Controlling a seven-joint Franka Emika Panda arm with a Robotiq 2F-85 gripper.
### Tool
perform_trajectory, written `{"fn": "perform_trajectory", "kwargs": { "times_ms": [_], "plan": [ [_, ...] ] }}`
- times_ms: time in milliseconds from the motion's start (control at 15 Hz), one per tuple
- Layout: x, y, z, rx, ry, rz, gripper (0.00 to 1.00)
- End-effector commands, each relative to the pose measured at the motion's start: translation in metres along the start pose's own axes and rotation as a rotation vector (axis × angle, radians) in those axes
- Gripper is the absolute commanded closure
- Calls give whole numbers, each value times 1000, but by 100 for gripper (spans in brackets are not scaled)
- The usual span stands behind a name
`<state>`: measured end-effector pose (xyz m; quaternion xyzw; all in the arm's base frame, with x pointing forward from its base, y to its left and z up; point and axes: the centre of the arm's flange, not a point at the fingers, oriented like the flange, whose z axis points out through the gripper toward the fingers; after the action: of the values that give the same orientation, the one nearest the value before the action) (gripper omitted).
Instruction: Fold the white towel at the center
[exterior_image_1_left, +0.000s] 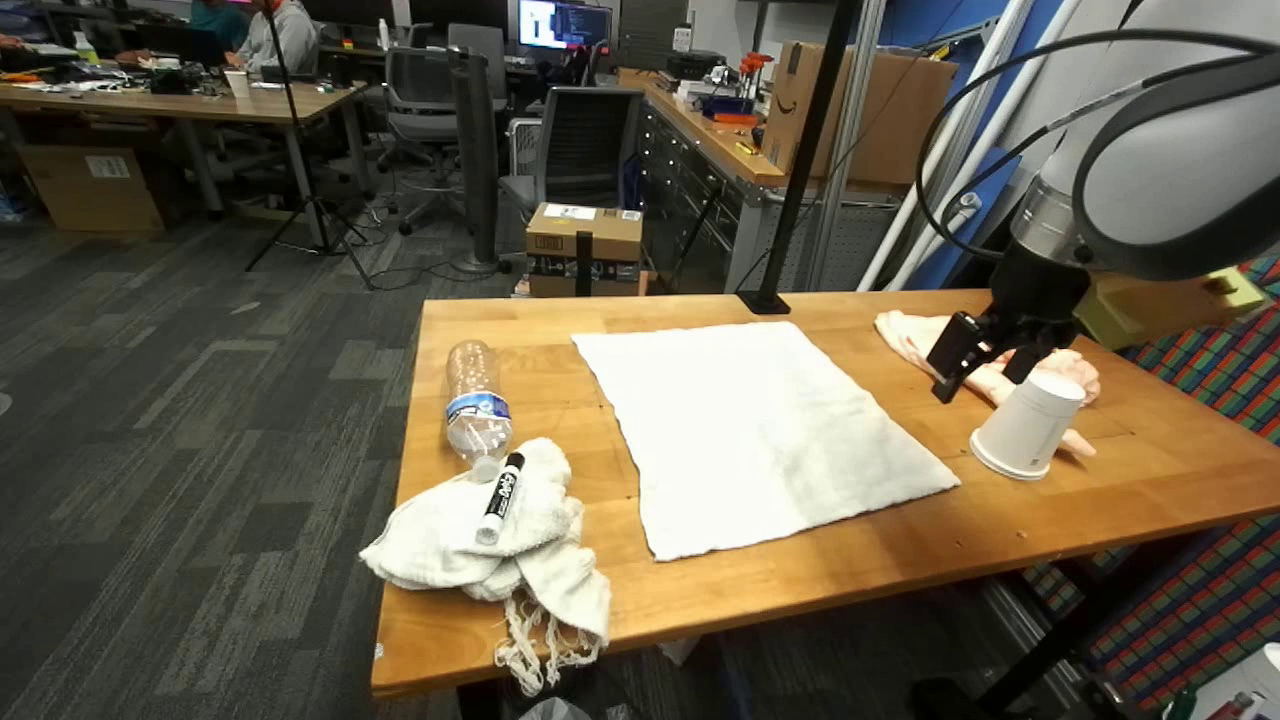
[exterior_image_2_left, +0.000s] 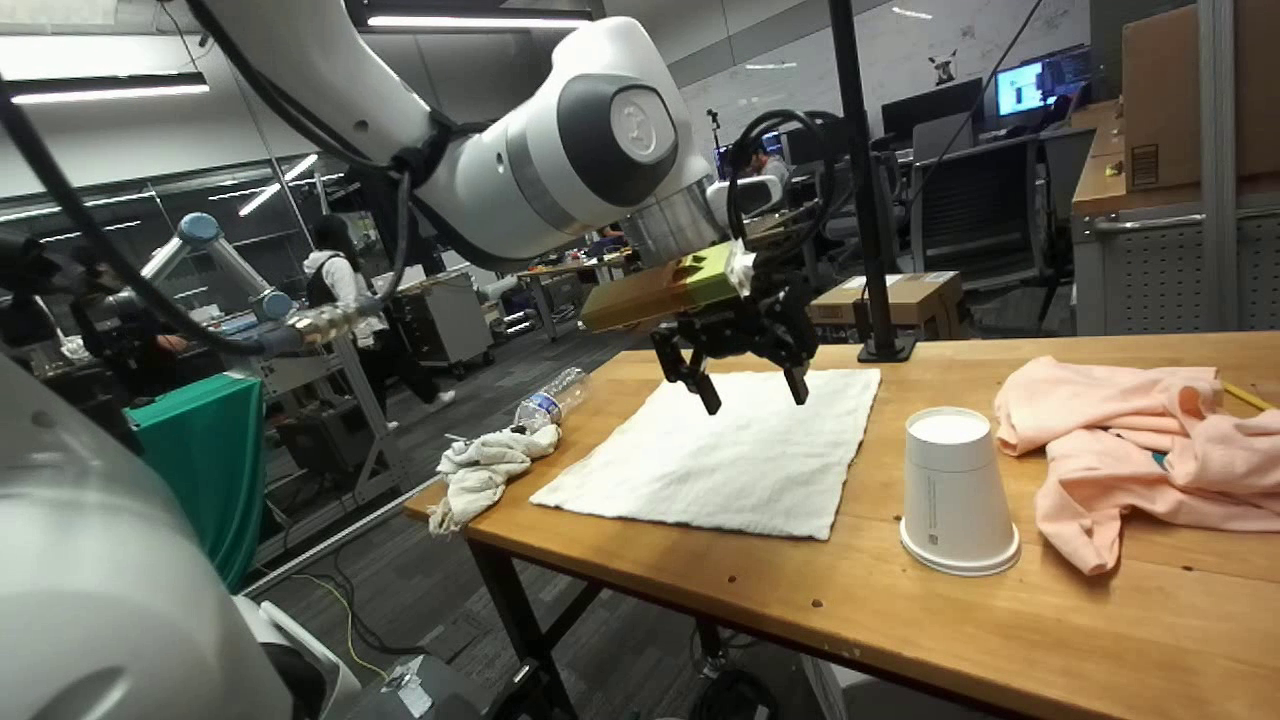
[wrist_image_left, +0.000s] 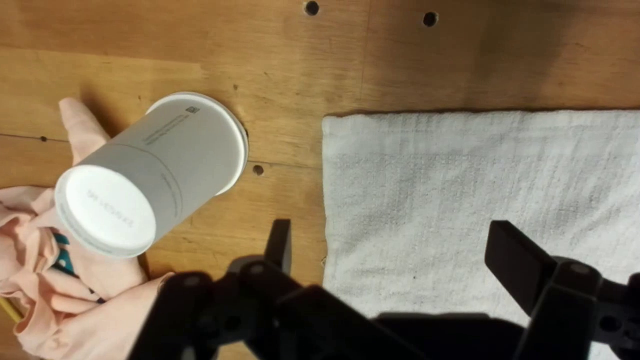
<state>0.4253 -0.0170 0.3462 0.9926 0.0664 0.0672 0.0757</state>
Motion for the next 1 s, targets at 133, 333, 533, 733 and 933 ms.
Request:
{"fn": "perform_trajectory", "kwargs": {
  "times_ms": [133, 333, 533, 733, 933],
  "plan": [
    [18, 4, 30, 5, -26, 1, 0],
    [24, 9, 42, 5, -33, 6, 0],
    [31, 17, 52, 1, -34, 16, 0],
    [35, 27, 67, 9, -40, 31, 0],
    [32, 34, 88, 23, -66, 48, 0]
  ]
}}
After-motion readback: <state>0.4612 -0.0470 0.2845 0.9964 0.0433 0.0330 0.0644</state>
